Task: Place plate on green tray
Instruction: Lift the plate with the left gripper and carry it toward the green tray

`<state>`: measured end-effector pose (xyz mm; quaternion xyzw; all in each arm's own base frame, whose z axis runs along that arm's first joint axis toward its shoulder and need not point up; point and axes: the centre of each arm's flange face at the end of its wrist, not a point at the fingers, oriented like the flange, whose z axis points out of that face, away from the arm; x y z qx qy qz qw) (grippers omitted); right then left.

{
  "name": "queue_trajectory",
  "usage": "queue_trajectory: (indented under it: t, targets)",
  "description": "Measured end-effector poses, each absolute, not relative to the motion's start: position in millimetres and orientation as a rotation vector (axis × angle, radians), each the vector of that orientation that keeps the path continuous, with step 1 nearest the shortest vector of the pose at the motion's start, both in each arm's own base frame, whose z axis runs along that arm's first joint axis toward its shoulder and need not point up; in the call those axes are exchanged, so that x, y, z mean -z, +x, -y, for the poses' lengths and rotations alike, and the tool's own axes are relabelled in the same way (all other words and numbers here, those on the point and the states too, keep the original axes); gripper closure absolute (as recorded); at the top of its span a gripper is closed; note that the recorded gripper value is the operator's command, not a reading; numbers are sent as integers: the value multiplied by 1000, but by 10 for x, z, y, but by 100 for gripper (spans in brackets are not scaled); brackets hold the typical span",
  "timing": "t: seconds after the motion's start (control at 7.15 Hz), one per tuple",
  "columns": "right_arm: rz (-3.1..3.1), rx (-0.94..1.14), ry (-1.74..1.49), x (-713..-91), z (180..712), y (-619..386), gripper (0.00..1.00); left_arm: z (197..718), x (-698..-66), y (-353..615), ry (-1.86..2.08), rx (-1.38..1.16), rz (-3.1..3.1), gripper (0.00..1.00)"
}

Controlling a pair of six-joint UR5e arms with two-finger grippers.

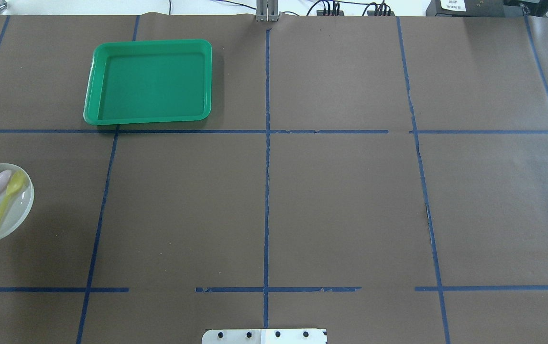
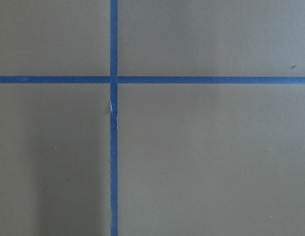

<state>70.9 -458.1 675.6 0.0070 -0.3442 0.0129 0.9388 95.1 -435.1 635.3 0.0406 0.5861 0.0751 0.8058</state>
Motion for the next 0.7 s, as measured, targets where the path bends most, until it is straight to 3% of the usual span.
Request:
queue_trajectory:
  t: [0.7]
  targets:
    - [703, -26, 14, -6756, 4582, 709, 0, 6097, -5274, 1905, 70, 27, -1146, 100]
